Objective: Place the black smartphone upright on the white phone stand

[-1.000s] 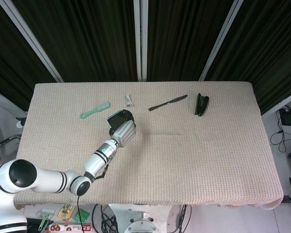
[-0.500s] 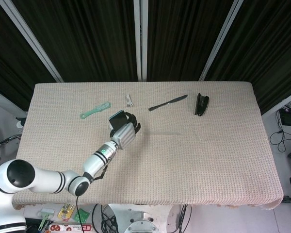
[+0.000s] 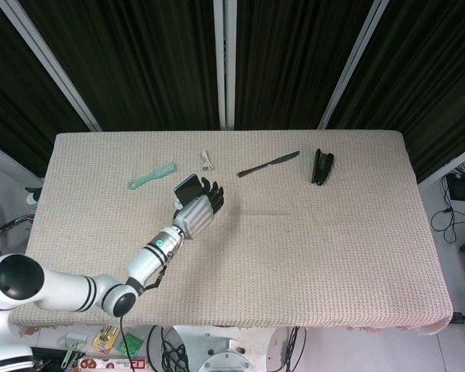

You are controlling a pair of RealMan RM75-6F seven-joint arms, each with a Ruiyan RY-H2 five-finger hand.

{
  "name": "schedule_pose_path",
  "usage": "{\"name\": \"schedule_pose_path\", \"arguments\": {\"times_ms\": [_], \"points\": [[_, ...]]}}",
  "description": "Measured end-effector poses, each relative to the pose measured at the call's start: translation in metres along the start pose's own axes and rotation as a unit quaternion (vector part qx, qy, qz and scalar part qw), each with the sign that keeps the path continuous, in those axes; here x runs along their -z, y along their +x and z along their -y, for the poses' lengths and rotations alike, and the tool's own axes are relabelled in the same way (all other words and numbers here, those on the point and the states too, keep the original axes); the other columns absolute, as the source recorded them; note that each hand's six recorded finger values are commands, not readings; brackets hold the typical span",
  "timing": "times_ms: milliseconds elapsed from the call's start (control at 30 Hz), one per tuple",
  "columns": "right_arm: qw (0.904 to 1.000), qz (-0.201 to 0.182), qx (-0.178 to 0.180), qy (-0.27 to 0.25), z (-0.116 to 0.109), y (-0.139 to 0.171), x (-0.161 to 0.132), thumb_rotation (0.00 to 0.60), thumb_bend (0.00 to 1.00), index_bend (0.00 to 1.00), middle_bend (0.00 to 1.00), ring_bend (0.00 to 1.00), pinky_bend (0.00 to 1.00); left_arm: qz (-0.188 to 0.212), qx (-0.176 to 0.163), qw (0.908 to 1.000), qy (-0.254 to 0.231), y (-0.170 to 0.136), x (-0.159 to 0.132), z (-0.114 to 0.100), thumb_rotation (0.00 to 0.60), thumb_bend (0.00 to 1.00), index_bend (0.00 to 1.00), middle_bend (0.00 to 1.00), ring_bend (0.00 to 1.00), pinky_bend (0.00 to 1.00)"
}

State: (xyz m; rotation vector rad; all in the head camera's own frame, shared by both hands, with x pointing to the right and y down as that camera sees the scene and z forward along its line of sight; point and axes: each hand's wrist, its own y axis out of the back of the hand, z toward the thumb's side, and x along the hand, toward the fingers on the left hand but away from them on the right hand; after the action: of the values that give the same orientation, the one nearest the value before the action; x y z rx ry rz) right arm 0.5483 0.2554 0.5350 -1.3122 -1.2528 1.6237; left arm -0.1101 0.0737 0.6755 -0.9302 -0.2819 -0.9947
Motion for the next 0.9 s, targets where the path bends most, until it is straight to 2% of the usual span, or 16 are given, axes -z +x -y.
{"name": "schedule_pose_path", "arguments": {"times_ms": [233,333,433,533,633,667,733,767,867,900], "points": [[1.0,-0.007,0.002,0.001,-0.002,0.001,-0.007,0.6,0.2,0.0,0.0,0.0,0.0,-0.007,0.01,0.9993,-0.035,-0.022,0.008,0.001,0.6,0.08,0.02,0.0,0.06,0.2],[0.9999,-0.011,0.004,0.001,-0.003,0.001,-0.009,0.6,0.2,0.0,0.0,0.0,0.0,-0.019,0.009,0.997,-0.075,-0.037,0.014,0.002,0.6,0.01,0.02,0.01,0.06,0.2],[0.9998,-0.017,0.002,0.004,-0.003,0.002,-0.009,0.6,0.2,0.0,0.0,0.0,0.0,-0.049,-0.005,0.9896,-0.135,-0.054,0.023,0.008,0.6,0.01,0.02,0.02,0.06,0.2],[0.9998,-0.019,0.0,0.009,-0.003,0.003,-0.008,0.6,0.2,0.0,0.0,0.0,0.0,-0.099,-0.031,0.9705,-0.218,-0.079,0.038,0.021,0.6,0.01,0.02,0.02,0.06,0.2],[0.9997,-0.022,-0.006,0.014,0.0,0.003,-0.009,0.6,0.2,0.0,0.0,0.0,0.0,-0.165,-0.047,0.9317,-0.32,-0.115,0.051,0.047,0.6,0.01,0.02,0.02,0.06,0.2],[0.9996,-0.023,-0.009,0.014,0.002,0.003,-0.01,0.6,0.2,0.0,0.0,0.0,0.0,-0.192,-0.049,0.9113,-0.361,-0.133,0.054,0.061,0.6,0.01,0.02,0.02,0.06,0.2],[0.9994,-0.029,-0.016,0.015,0.006,0.003,-0.014,0.6,0.2,0.0,0.0,0.0,0.0,-0.231,-0.049,0.878,-0.417,-0.162,0.055,0.083,0.6,0.01,0.02,0.02,0.06,0.2],[0.9992,-0.031,-0.018,0.015,0.007,0.003,-0.016,0.6,0.2,0.0,0.0,0.0,0.0,-0.254,-0.047,0.8555,-0.449,-0.182,0.053,0.097,0.6,0.01,0.02,0.02,0.06,0.2],[0.9989,-0.039,-0.023,0.014,0.013,0.002,-0.023,0.6,0.19,0.0,0.0,0.0,0.0,-0.299,-0.041,0.8061,-0.509,-0.23,0.041,0.129,0.6,0.01,0.02,0.02,0.06,0.2],[0.9988,-0.042,-0.024,0.012,0.014,0.002,-0.026,0.6,0.19,0.0,0.0,0.0,0.0,-0.309,-0.037,0.7947,-0.521,-0.245,0.036,0.138,0.6,0.01,0.02,0.03,0.06,0.2]]}}
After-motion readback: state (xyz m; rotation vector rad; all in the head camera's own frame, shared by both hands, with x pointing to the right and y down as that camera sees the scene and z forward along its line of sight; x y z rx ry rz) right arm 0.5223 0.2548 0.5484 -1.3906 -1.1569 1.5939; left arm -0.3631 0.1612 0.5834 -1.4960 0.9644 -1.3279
